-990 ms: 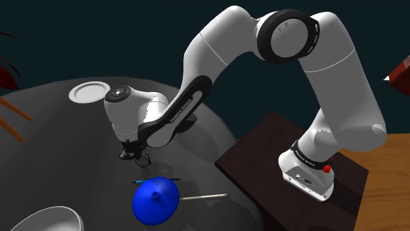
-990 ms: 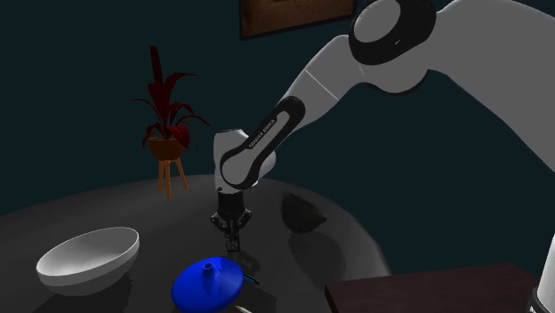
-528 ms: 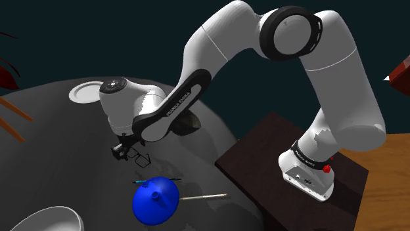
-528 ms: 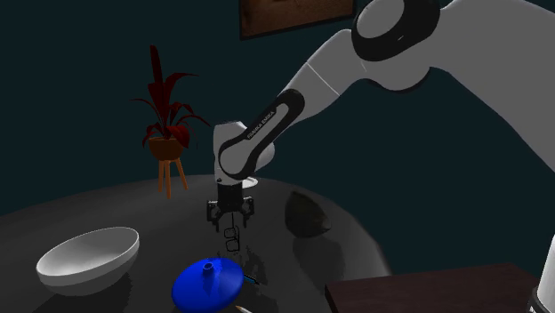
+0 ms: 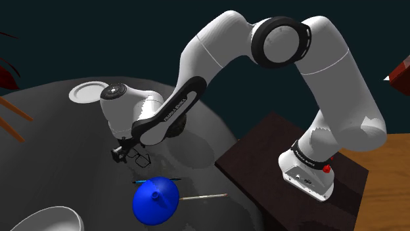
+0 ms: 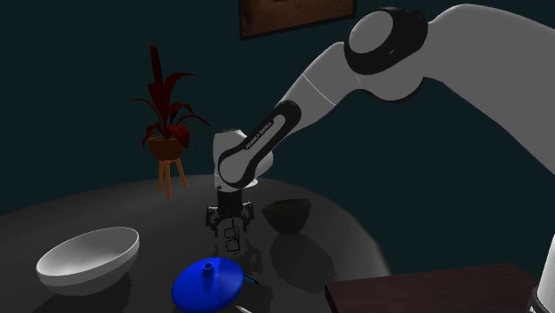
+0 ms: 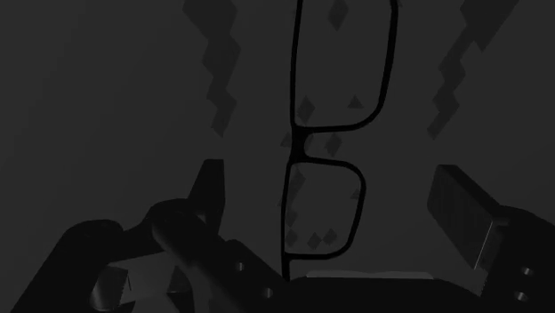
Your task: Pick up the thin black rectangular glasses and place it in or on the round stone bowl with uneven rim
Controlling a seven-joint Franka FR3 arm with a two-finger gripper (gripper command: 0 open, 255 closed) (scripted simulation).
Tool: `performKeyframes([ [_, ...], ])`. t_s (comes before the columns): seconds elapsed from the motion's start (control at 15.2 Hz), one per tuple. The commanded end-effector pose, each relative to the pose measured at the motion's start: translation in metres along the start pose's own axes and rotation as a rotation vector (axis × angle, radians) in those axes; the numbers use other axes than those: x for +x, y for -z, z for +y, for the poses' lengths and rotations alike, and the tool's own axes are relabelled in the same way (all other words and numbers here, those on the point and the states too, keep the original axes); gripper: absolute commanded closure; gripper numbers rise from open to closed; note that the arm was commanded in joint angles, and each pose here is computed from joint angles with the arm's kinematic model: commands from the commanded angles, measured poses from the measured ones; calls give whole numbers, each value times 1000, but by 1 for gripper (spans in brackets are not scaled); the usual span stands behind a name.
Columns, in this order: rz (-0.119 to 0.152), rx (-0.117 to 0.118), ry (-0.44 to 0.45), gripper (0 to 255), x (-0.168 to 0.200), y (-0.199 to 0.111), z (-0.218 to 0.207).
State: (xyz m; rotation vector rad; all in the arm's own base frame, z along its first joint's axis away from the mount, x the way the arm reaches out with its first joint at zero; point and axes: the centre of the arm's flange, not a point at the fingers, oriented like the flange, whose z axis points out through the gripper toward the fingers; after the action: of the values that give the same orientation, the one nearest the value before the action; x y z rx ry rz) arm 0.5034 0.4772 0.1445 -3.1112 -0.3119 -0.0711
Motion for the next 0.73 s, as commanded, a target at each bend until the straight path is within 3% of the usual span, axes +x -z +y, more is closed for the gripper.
performKeyframes([
  [0.0, 0, 0, 0, 0, 0, -5, -1],
  [0.46, 0, 0, 0, 0, 0, -5, -1],
  [0.53, 0, 0, 0, 255, 0, -5, -1],
  [0.66, 0, 0, 0, 255, 0, -5, -1],
])
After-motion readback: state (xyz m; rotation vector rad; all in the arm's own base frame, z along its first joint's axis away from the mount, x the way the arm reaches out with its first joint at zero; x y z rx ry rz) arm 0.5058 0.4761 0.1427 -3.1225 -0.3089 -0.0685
